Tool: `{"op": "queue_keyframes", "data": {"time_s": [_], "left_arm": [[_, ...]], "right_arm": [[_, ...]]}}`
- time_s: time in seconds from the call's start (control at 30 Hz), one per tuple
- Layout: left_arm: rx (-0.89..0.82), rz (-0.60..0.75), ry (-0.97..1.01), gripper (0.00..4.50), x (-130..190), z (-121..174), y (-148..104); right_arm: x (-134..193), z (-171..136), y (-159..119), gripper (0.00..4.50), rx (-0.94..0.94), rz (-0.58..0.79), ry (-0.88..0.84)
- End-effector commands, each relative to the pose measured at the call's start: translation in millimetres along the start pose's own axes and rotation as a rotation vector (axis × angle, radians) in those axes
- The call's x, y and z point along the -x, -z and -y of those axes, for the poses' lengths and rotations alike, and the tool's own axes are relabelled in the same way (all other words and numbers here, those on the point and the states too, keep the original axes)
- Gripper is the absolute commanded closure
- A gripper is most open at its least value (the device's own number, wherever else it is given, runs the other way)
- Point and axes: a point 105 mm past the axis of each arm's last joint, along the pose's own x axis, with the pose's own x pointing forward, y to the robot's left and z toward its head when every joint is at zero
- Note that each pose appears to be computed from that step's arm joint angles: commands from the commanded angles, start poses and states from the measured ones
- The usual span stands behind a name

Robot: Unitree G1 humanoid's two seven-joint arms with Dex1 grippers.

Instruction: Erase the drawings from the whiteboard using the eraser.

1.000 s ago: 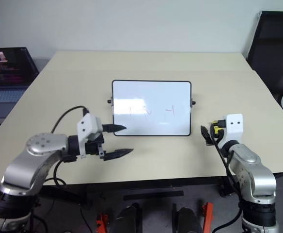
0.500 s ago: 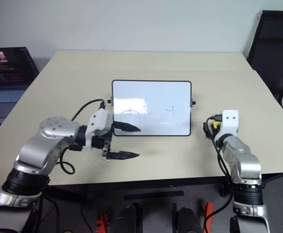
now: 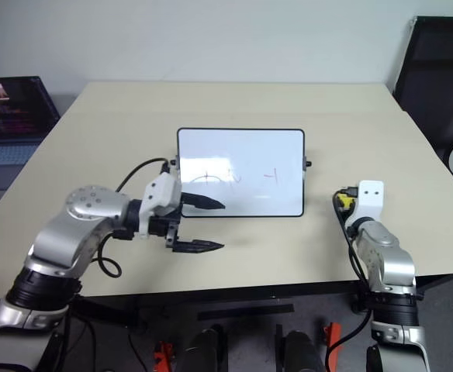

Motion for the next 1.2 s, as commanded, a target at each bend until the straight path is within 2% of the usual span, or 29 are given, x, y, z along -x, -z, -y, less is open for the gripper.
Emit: {"op": "queue_keyframes", "data": {"time_s": [0.03,0.17,0.3,0.4,0.5,0.67,0.8,0.93,1.07,1.2], "left_arm": [[-0.01,0.001,-0.049,0.0,10,-4,-2],[0.011,-0.005,-0.089,0.0,13,-6,2],[0.046,-0.005,-0.176,0.0,20,-12,5],[0.069,-0.012,-0.231,0.0,24,-16,5],[0.084,-0.012,-0.258,0.0,26,-18,3],[0.148,0.021,-0.317,0.0,36,-24,-6],[0.156,-0.002,-0.328,0.0,38,-27,-4],[0.151,-0.009,-0.327,0.0,37,-30,-5],[0.146,-0.017,-0.319,0.0,36,-29,-6],[0.145,-0.023,-0.312,0.0,35,-27,-6]], "right_arm": [[1,2,-9,3.56,0.005,0.042,0.009],[1,-1,-13,3.57,0.027,0.054,-0.001],[9,-7,-28,3.58,0.085,0.108,-0.04],[30,-30,-51,3.6,0.137,0.176,-0.185],[44,-42,-60,3.62,0.169,0.194,-0.263],[72,-89,-79,3.62,0.326,0.251,-0.462],[62,-126,-88,3.62,0.522,0.324,-0.508],[42,-146,-91,3.62,0.641,0.37,-0.484],[24,-149,-91,3.63,0.679,0.38,-0.44],[9,-137,-76,3.63,0.748,0.321,-0.405]]}}
